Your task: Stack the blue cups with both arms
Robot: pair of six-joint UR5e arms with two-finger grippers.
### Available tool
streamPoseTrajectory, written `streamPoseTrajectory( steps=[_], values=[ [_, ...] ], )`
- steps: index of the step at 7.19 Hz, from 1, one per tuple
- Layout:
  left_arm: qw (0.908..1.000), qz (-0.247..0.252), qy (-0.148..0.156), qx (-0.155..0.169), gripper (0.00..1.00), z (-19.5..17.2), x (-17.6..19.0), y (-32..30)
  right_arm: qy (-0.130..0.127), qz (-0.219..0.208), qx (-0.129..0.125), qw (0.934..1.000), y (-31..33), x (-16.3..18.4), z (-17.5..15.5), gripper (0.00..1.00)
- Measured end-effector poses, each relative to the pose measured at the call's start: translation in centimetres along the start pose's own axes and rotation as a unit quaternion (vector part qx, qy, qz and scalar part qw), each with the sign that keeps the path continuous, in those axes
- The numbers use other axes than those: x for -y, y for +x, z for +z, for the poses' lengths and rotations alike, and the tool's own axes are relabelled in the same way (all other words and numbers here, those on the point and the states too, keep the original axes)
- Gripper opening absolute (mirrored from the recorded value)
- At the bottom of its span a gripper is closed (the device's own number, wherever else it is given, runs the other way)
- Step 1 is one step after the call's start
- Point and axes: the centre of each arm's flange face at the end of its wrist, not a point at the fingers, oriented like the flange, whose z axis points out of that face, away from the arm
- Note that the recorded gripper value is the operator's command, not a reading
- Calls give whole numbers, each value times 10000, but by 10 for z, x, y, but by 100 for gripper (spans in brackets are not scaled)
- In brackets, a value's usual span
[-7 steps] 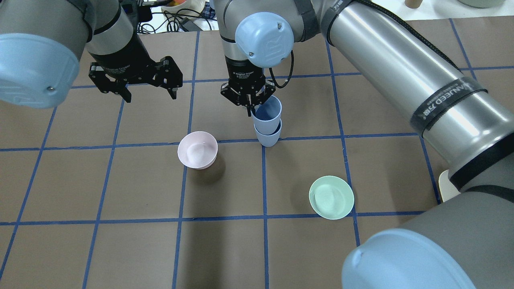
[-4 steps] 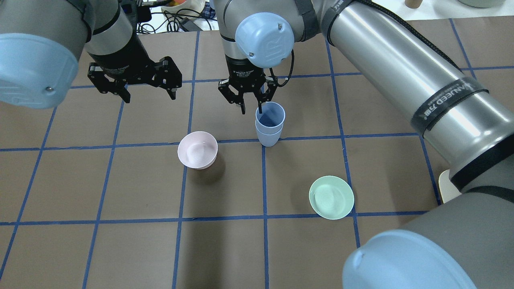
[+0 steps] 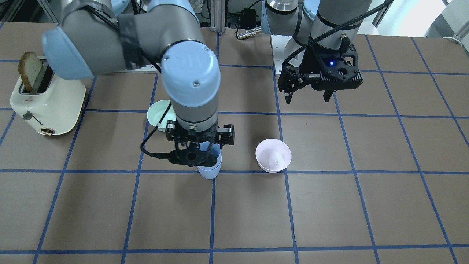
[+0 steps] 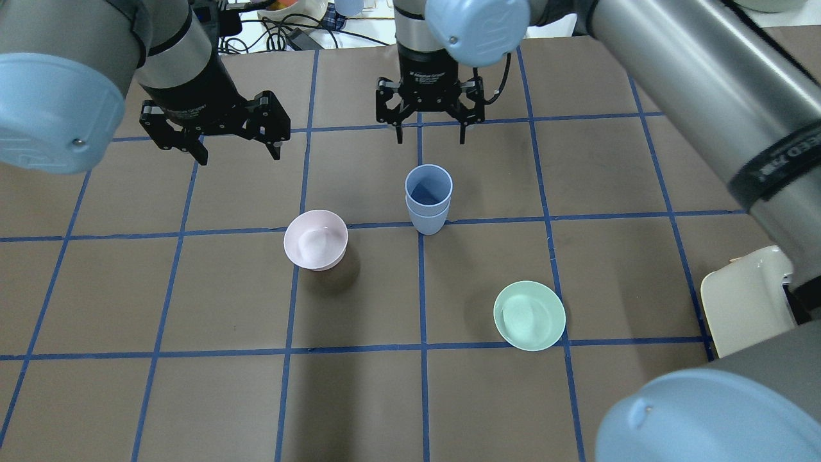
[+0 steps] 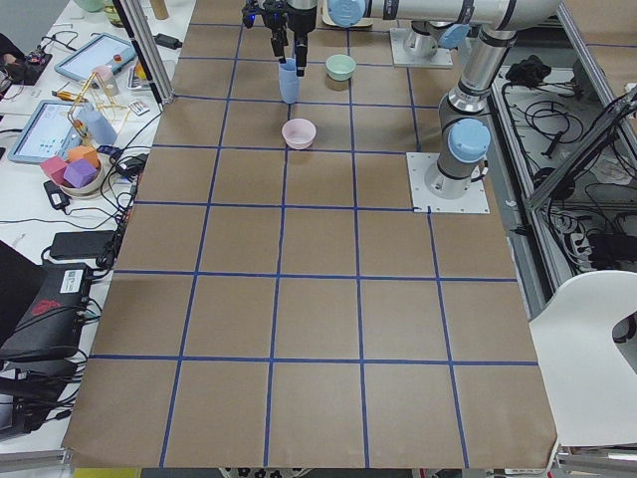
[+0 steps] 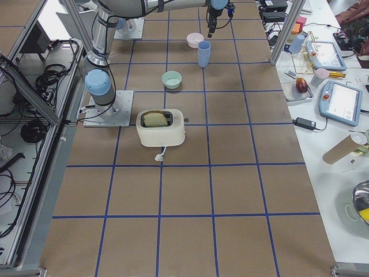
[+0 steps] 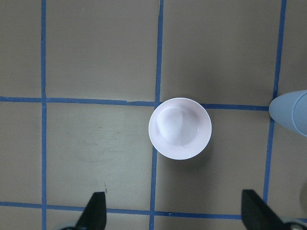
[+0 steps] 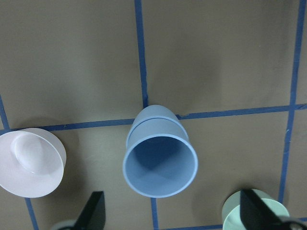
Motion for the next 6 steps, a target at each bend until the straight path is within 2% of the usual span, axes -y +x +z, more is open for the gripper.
streamPoseTrajectory(
  steps=[1,2,3,4,5,6],
  values=[
    [10000,0,0,0,100,0,0,0,-21,-154,51,9999,37,2,-21,100],
    [10000,0,0,0,100,0,0,0,66,-352,96,9993,72,-1,-48,100],
    [10000,0,0,0,100,0,0,0,27,-553,112,9984,108,-7,-66,100],
    [10000,0,-3,0,100,0,0,0,-148,-713,124,9973,145,-18,-78,100],
    [10000,0,-6,1,100,0,-1,0,-216,-695,158,9972,176,-32,-88,100],
    [10000,1,-9,1,100,0,-1,0,-181,-601,172,9979,197,-54,-98,100]
  ],
)
